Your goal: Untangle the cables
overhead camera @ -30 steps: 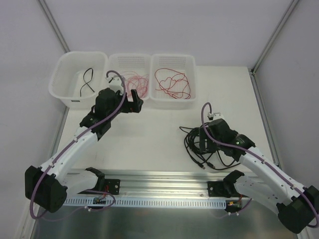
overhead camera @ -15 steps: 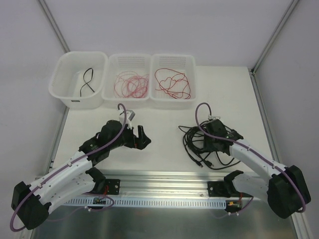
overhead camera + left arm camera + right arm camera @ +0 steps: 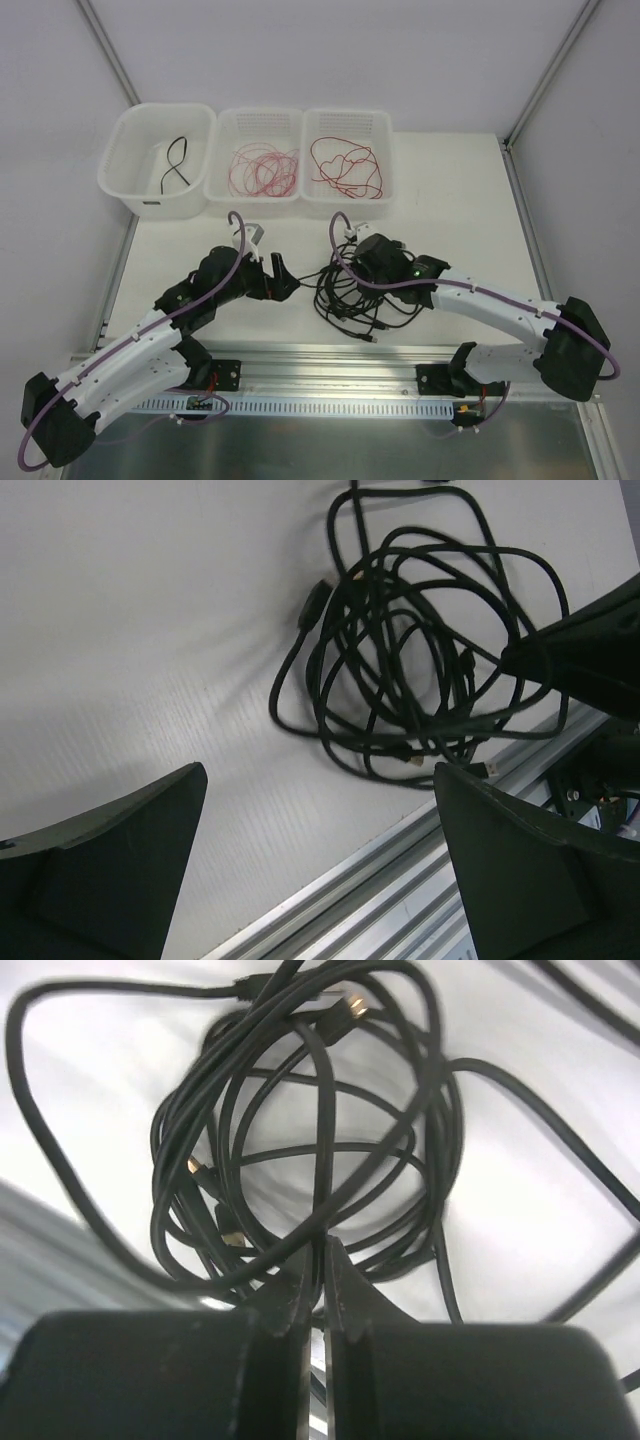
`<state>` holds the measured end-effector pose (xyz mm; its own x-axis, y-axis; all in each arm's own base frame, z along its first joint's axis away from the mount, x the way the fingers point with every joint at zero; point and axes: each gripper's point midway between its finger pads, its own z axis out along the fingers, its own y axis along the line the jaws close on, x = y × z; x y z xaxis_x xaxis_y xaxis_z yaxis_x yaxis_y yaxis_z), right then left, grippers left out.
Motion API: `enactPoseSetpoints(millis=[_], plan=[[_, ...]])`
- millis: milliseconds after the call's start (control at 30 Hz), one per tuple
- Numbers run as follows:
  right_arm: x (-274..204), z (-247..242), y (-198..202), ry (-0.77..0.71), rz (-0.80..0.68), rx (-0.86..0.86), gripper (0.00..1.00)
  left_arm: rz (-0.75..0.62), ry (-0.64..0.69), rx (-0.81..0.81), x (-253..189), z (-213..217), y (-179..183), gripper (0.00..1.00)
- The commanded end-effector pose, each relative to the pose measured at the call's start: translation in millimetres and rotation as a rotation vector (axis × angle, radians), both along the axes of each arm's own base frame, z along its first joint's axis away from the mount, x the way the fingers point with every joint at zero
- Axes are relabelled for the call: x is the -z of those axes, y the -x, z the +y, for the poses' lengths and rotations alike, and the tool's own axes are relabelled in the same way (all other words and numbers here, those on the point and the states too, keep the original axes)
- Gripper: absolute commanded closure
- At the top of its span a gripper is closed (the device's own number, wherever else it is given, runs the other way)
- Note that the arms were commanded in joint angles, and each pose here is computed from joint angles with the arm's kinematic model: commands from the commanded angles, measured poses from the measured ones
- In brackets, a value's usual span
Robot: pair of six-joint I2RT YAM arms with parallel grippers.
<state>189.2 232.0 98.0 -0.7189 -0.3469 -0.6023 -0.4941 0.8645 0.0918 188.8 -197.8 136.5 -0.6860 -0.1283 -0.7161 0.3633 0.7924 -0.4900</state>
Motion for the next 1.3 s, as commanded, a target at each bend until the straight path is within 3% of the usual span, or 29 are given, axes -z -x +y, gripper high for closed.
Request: enactPoseSetpoints(millis=[0,267,500,600,700,800,1033,1267], plan=[[-34.6,33.3,6.8,-0.060,-0.057,-0.124,0.99,-0.016,0.022,-0.027,-4.7,1.6,-0.9,0.01],[-45.2,35.1,3.0,0.005,-0.106,-0.192,0.99,-0.031,-0.002,0.073,-6.1,-8.2,4.8,0.01],[-31.3,38.1,11.8,-0.003,-0.054,-0.214,0.99,-0.240,-0.044,0.359,-45.7,-37.8,14.7,0.02],[-28.8,37.2,12.0,0.004,-0.044,-0.208,0.99,-0.305,0.003,0.548,-59.4,-61.5,35.6,0.04],[-28.3,35.9,11.2,0.014,-0.037,-0.201,0.99,-0.340,-0.036,0.675,-52.1,-76.8,50.6,0.06],[-30.8,35.7,11.9,0.000,-0.034,-0.203,0.99,-0.355,-0.104,0.678,-38.0,-82.2,49.1,0.06],[-39.8,40.7,19.7,-0.148,0.032,-0.169,0.99,-0.472,-0.074,0.589,-26.9,-91.1,34.9,0.14],[-52.1,44.7,22.1,-0.226,0.051,-0.174,0.99,-0.445,-0.124,0.595,0.9,-106.3,30.7,0.22]])
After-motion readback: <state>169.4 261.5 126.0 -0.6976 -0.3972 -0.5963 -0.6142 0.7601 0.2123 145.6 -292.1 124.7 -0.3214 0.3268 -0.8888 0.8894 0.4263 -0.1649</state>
